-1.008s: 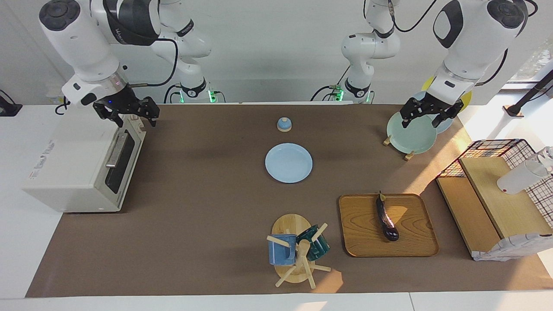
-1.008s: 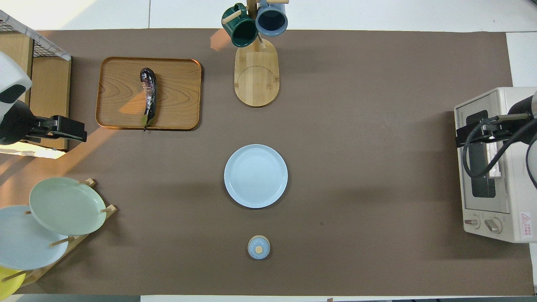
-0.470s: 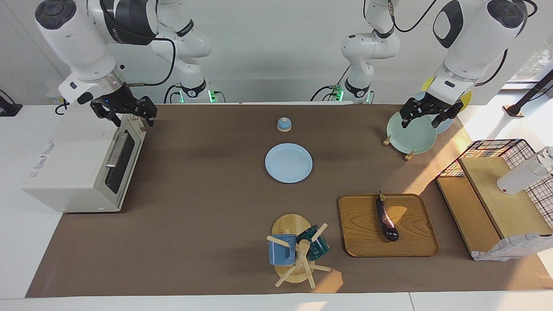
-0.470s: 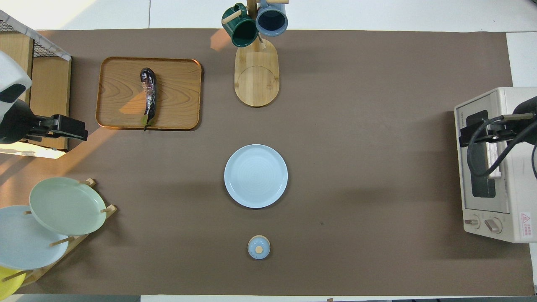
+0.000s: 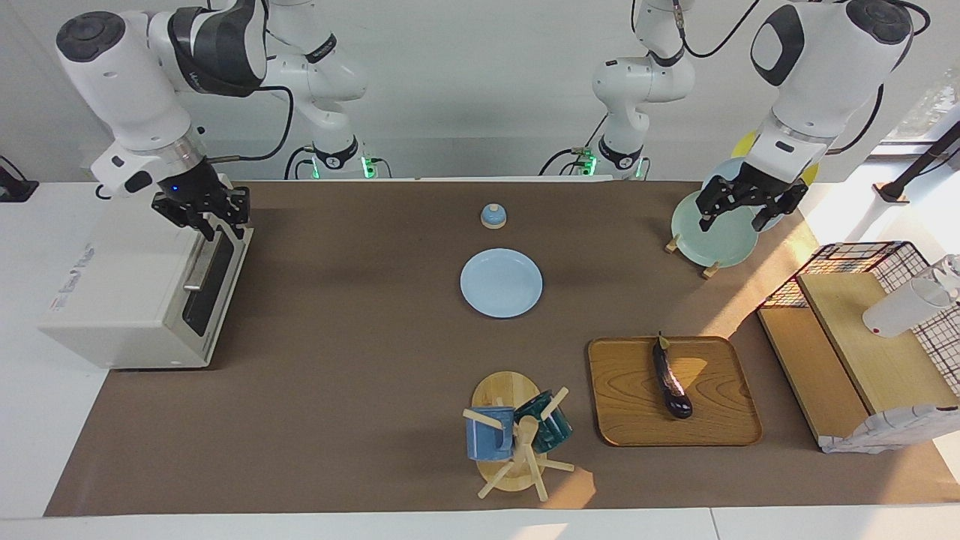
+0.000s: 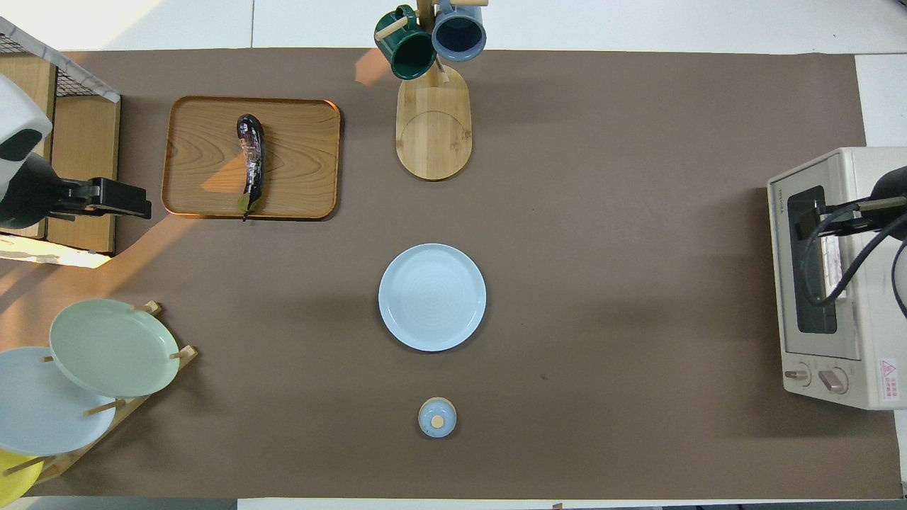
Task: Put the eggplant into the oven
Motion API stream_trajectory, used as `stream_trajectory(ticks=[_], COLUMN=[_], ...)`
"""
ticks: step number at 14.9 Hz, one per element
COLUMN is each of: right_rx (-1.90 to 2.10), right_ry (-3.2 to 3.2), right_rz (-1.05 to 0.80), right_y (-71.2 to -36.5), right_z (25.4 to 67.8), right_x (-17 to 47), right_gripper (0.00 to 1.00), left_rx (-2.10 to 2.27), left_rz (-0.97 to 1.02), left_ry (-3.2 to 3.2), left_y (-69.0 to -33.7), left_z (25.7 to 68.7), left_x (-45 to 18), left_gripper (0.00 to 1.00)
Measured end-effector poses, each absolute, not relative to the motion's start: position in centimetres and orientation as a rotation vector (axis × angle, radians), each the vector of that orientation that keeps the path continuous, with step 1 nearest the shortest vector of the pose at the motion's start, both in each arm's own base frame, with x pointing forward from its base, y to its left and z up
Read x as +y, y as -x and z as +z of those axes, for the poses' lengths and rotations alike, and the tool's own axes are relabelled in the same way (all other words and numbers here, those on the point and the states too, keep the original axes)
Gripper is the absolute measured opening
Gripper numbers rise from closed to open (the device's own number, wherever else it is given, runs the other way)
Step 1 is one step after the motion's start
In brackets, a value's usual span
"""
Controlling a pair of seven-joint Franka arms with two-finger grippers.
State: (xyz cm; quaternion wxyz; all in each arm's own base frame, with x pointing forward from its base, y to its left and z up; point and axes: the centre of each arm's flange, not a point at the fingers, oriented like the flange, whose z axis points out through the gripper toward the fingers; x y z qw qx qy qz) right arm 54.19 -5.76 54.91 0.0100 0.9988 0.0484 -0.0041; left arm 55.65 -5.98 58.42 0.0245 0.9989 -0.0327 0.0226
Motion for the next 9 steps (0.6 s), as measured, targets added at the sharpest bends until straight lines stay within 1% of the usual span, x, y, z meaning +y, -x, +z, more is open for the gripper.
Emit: stream_trajectory(ticks=[2, 3, 4, 9], right_rx=[0.153, 0.146, 0.119, -0.006], right_ry=[-3.119, -3.115, -3.105, -3.055], right_rz=[-0.042, -0.059, -0.074, -0.125], right_y=[-53.4, -53.1, -52.8, -52.1], right_z=[53.8, 53.3, 52.9, 51.0], right_x=[-6.9, -7.1, -7.2, -8.7], right_gripper=[0.18, 0.06, 0.01, 0.01], left_rx=[-0.097, -0.097, -0.097, -0.089], left_rz=[0.059, 0.049, 0.039, 0.007], left_ry=[-3.074, -3.072, -3.071, -3.064], left_y=[-56.6, -57.2, -57.9, -63.2], left_z=[56.9, 55.9, 54.8, 47.9], left_x=[-6.3, -6.4, -6.5, -6.8], left_gripper=[1.00, 1.00, 1.00, 1.00])
